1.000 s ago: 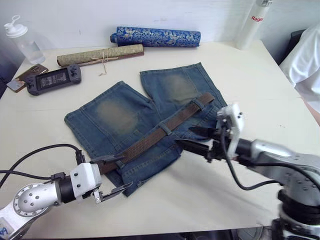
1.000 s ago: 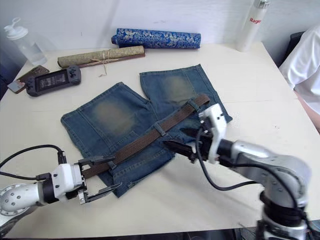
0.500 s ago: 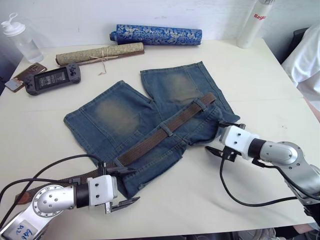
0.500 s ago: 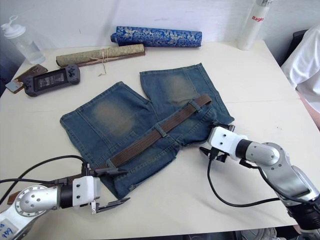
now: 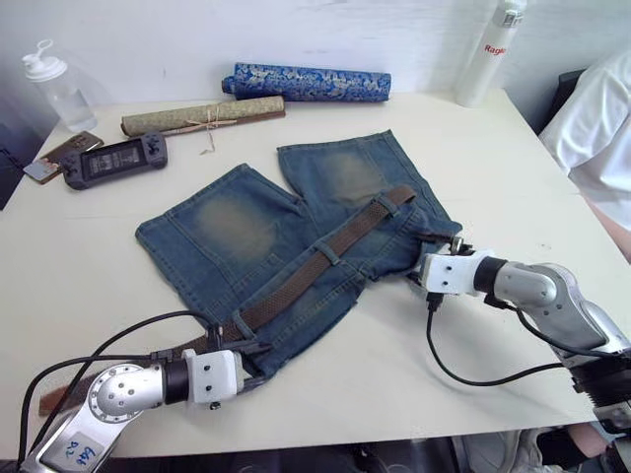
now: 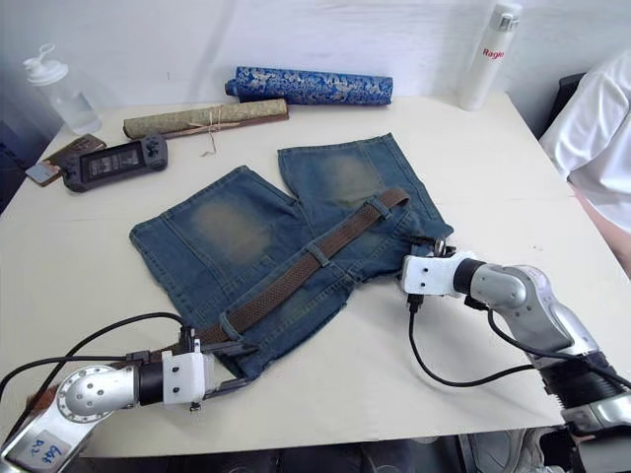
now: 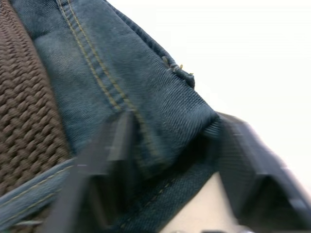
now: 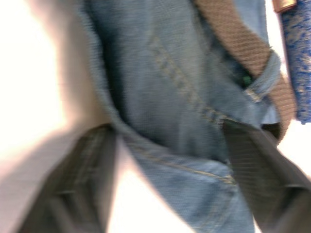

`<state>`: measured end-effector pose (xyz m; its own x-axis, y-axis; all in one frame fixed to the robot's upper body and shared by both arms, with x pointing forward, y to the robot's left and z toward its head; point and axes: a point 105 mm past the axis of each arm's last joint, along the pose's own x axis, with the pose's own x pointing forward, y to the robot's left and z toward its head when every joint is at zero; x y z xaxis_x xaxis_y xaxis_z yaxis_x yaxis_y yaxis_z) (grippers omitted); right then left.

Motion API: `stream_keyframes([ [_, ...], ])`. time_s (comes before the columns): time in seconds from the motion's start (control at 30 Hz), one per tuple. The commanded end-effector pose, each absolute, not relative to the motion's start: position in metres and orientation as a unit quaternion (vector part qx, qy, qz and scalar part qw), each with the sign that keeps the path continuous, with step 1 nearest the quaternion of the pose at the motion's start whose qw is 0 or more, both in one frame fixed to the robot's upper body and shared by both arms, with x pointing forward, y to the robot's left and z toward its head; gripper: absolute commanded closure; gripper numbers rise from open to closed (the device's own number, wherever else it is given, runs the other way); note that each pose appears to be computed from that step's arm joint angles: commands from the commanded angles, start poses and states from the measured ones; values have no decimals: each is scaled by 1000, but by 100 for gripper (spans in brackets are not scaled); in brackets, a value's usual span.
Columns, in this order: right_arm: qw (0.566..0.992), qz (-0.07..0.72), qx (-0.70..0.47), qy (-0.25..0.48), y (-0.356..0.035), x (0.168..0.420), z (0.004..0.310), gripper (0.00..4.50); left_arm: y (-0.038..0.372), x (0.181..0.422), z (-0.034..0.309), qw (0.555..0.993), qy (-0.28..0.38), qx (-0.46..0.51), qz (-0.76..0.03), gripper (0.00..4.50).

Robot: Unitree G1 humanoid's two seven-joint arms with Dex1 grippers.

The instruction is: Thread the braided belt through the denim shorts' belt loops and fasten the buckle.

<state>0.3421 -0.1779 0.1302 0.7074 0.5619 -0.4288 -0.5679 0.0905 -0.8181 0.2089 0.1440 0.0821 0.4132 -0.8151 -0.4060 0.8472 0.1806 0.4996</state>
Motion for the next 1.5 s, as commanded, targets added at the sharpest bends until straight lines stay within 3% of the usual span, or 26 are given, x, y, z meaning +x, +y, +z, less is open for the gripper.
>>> stream_keyframes([
  [0.03, 739, 393, -542, 76, -190, 342, 108, 277, 145, 207, 70, 754, 42, 354, -551, 397],
  [0.1, 746, 395, -528, 93, -193, 339, 106, 369, 148, 213, 65, 746, 47, 374, -549, 449],
  [0.17, 748, 397, -521, 106, -195, 335, 106, 445, 153, 220, 64, 745, 47, 384, -543, 449],
  [0.37, 761, 405, -483, 151, -193, 315, 110, 445, 178, 254, 71, 736, 45, 430, -520, 449],
  [0.5, 768, 446, -406, 214, -170, 277, 108, 445, 222, 285, 71, 694, 67, 519, -495, 449],
  [0.6, 752, 494, -362, 244, -142, 246, 106, 445, 250, 313, 80, 692, 75, 554, -456, 449],
  [0.7, 757, 509, -335, 235, -118, 235, 110, 445, 261, 326, 88, 690, 76, 568, -443, 449],
  [0.9, 806, 390, -403, 193, -138, 282, 114, 445, 252, 328, 93, 698, 52, 544, -463, 449],
  [1.07, 786, 314, -498, 188, -184, 312, 112, 445, 233, 327, 94, 707, 31, 520, -477, 449],
  [1.3, 774, 301, -532, 166, -202, 341, 103, 445, 197, 347, 92, 715, 13, 510, -478, 449],
  [1.5, 780, 300, -525, 162, -207, 347, 97, 445, 199, 358, 87, 723, 26, 511, -463, 449],
])
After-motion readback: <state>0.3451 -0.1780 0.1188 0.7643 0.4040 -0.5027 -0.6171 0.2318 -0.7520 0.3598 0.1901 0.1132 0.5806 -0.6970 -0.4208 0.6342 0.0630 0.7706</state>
